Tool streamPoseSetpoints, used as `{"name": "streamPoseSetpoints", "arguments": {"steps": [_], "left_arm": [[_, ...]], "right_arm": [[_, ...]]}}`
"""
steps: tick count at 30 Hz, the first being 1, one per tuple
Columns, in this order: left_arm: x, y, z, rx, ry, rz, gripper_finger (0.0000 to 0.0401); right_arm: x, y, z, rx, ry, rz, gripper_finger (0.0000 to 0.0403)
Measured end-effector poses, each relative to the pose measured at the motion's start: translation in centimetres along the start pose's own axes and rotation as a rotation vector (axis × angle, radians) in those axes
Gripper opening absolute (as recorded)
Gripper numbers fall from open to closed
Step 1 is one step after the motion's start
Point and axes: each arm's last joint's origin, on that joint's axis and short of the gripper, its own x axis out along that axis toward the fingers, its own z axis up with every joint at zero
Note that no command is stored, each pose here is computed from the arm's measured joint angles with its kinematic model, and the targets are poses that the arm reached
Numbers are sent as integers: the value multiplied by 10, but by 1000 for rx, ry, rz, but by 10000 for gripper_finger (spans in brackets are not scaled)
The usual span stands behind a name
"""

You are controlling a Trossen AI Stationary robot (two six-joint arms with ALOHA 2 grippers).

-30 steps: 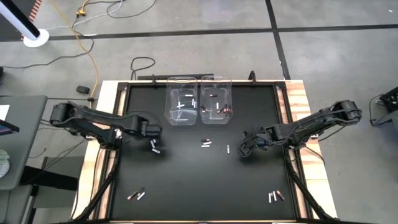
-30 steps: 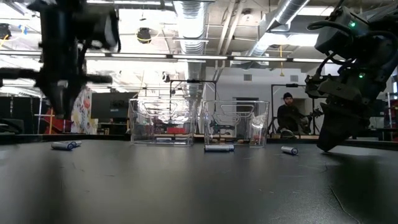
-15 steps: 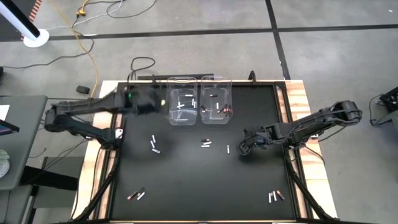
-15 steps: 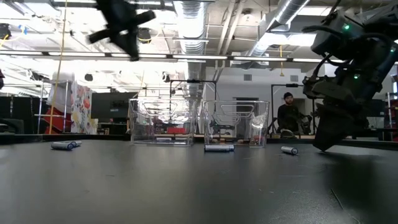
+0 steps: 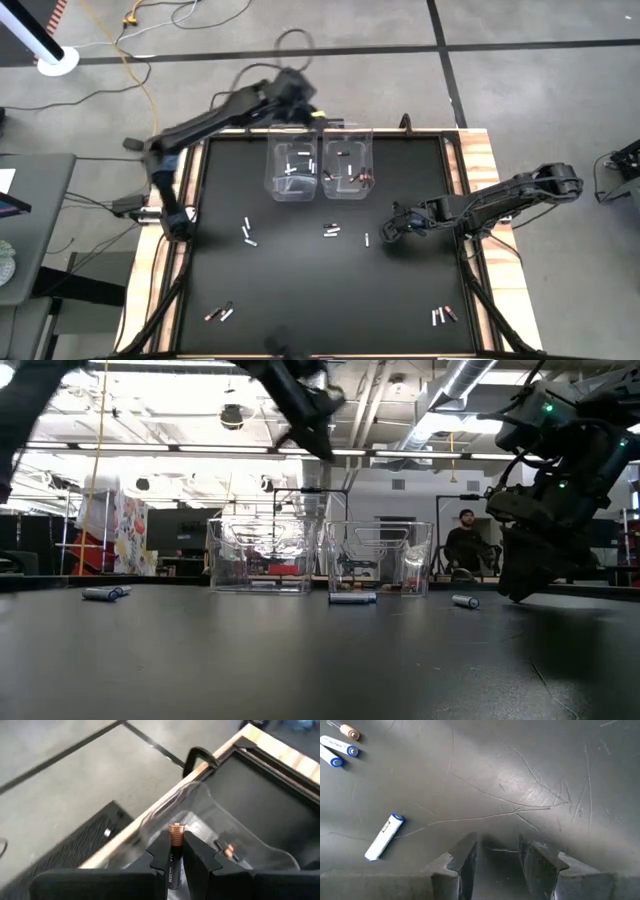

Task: Sort batteries
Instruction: Put the black battery into the right transparent bin

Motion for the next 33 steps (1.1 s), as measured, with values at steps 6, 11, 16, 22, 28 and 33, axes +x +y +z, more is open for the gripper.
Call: {"name": "streamPoseSetpoints", "arguments": {"steps": [6, 11, 16, 22, 28, 33], "left_arm": [[79, -25, 0, 71, 84, -124, 31], [129, -46, -21, 139, 197, -210, 31], [160, -64, -51, 286, 297, -254, 31], [188, -68, -80, 313, 412, -237, 31], [190, -71, -83, 379, 403, -190, 31], [191, -70, -84, 388, 411, -188, 32]], "right_arm": [[0, 0, 0, 111, 0, 1, 163], [0, 1, -1, 196, 2, 4, 163], [-2, 3, -5, 180, 11, 14, 163], [-2, 4, -7, 171, 16, 19, 163], [-2, 5, -7, 171, 19, 20, 163], [-2, 4, -7, 172, 21, 21, 163]]}}
